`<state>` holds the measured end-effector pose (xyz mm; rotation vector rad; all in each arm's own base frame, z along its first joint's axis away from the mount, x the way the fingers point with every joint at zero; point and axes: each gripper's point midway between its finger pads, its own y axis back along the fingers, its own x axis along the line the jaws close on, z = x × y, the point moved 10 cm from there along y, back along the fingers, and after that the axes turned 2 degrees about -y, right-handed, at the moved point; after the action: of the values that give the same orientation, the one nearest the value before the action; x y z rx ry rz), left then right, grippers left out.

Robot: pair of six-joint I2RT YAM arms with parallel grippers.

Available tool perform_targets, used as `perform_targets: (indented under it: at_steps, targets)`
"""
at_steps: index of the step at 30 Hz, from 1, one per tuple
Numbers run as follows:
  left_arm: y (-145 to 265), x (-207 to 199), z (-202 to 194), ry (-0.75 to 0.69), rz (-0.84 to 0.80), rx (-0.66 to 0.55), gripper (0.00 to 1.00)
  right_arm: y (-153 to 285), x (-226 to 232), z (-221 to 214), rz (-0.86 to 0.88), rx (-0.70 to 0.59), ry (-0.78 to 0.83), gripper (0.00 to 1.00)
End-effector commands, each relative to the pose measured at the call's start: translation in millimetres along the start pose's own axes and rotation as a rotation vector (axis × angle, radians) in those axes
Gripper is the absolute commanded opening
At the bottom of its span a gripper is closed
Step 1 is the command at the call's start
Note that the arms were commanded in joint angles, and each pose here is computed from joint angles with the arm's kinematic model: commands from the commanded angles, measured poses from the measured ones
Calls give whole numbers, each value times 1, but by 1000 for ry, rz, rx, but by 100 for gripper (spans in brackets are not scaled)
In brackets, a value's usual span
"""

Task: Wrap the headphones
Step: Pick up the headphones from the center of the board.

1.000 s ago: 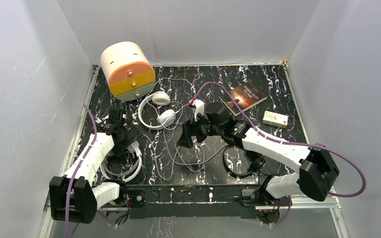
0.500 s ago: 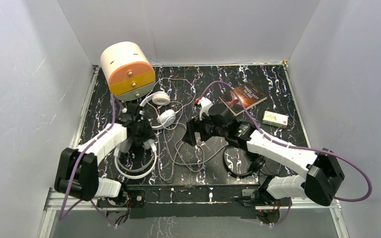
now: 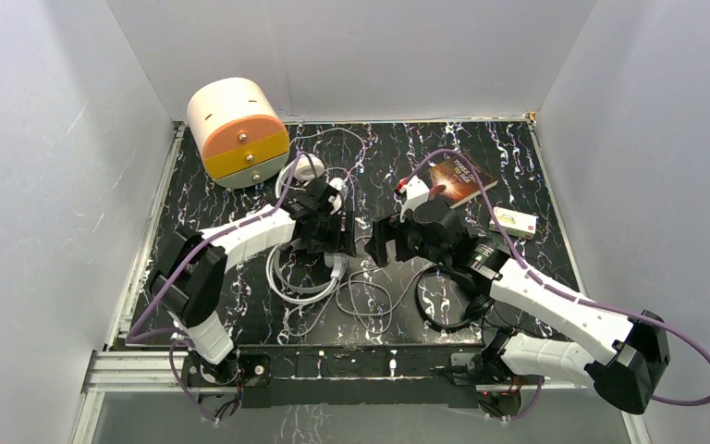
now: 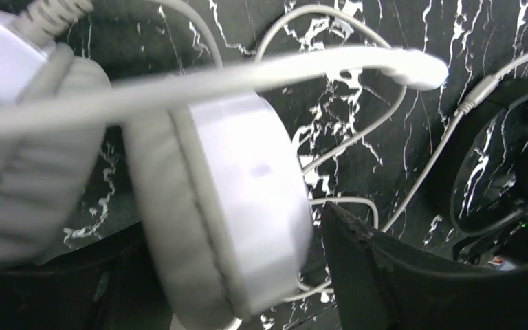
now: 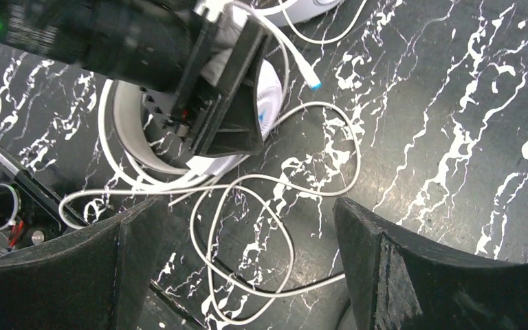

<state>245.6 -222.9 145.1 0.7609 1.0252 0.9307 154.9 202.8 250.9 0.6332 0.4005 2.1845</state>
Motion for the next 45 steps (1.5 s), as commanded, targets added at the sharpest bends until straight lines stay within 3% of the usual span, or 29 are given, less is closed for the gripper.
perform_targets:
  at_steps: [1,3,4,5,10,15,22,30,34,41,45]
  targets:
    - [41,5,-11,-20,49,-58,75,-2,-1,-4,-15,40,-5,99]
    - [62,9,-15,-11,109,-91,85,-5,-1,-6,-11,52,-5,99]
    - [72,11,-16,-7,136,-113,96,-7,0,-6,1,57,-7,99]
    - [84,11,-18,-3,160,-137,98,-11,1,-7,12,68,-9,99]
    - [143,12,-25,34,205,-258,98,-40,12,-7,23,177,-71,99]
    - [191,21,-51,195,232,-400,98,-76,34,-5,-22,260,-166,99]
    - [239,21,-93,297,-25,-551,98,-114,65,1,-230,260,-299,99]
    - [257,24,-108,291,-26,-524,98,-154,57,-17,-638,295,-424,99]
    - [258,25,-115,286,-60,-523,98,-175,57,-32,-683,322,-395,98]
    - [256,26,-120,285,-65,-500,98,-188,77,-47,-673,314,-408,82]
    - [257,29,-122,287,-47,-500,98,-182,83,-41,-671,267,-413,55]
